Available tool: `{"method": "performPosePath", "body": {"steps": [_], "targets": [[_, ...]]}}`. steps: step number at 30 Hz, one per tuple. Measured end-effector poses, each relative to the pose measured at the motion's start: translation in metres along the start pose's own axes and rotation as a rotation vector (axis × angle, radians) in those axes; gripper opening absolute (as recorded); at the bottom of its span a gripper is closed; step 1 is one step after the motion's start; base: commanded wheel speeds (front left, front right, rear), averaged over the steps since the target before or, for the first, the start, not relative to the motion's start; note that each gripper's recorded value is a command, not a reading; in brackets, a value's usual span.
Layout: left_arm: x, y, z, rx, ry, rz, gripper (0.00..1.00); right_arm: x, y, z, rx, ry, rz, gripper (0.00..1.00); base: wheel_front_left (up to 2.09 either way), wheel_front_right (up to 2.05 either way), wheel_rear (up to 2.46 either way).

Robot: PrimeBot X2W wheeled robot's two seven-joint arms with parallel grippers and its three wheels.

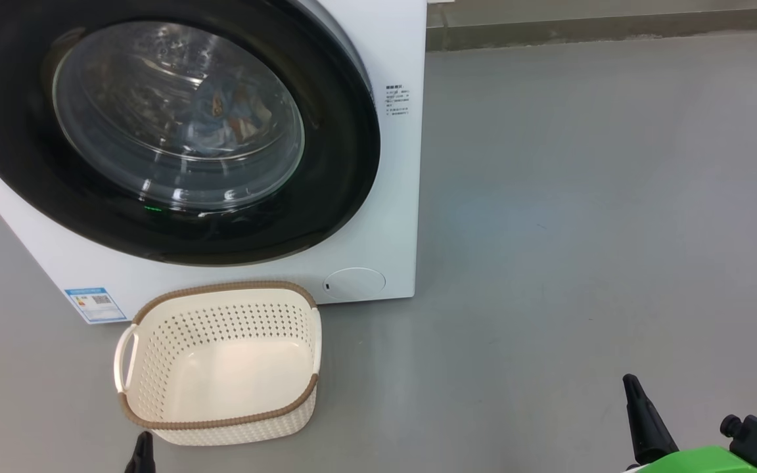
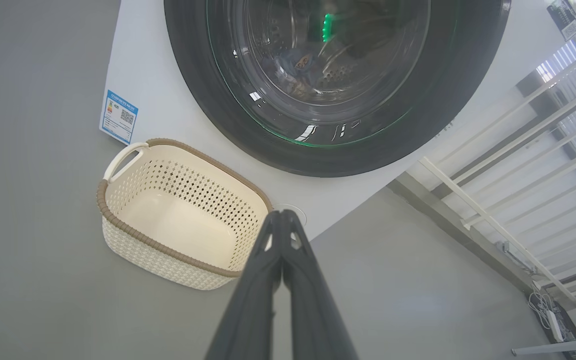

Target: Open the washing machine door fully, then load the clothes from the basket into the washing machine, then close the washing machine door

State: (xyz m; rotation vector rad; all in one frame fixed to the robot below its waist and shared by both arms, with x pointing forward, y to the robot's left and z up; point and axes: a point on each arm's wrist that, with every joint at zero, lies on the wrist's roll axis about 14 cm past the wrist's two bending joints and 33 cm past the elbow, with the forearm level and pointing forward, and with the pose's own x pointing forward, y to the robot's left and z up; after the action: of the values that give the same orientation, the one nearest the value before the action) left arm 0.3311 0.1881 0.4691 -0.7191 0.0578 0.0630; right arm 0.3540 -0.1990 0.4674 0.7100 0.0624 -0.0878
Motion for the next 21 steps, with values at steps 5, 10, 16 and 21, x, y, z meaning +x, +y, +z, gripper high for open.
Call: {"method": "performPosePath", "body": {"steps": [5,10,16,21], "targets": [[0.005,-0.002,0.002,-0.050,0.001,-0.002,0.00,0.004,0.003,0.003,0.053,-0.004,0.003,0.00,0.00,0.00,0.00],[0.006,0.000,0.001,-0.105,0.008,0.007,0.00,0.004,0.001,0.002,0.103,0.003,-0.004,0.00,0.00,0.00,0.00],[0.009,0.000,0.002,-0.168,0.011,0.010,0.00,0.005,0.000,0.002,0.168,0.006,-0.011,0.00,0.00,0.00,0.00],[0.013,-0.001,0.002,-0.223,0.015,0.010,0.00,0.006,0.000,0.002,0.223,0.013,-0.014,0.00,0.00,0.00,0.00]]}}
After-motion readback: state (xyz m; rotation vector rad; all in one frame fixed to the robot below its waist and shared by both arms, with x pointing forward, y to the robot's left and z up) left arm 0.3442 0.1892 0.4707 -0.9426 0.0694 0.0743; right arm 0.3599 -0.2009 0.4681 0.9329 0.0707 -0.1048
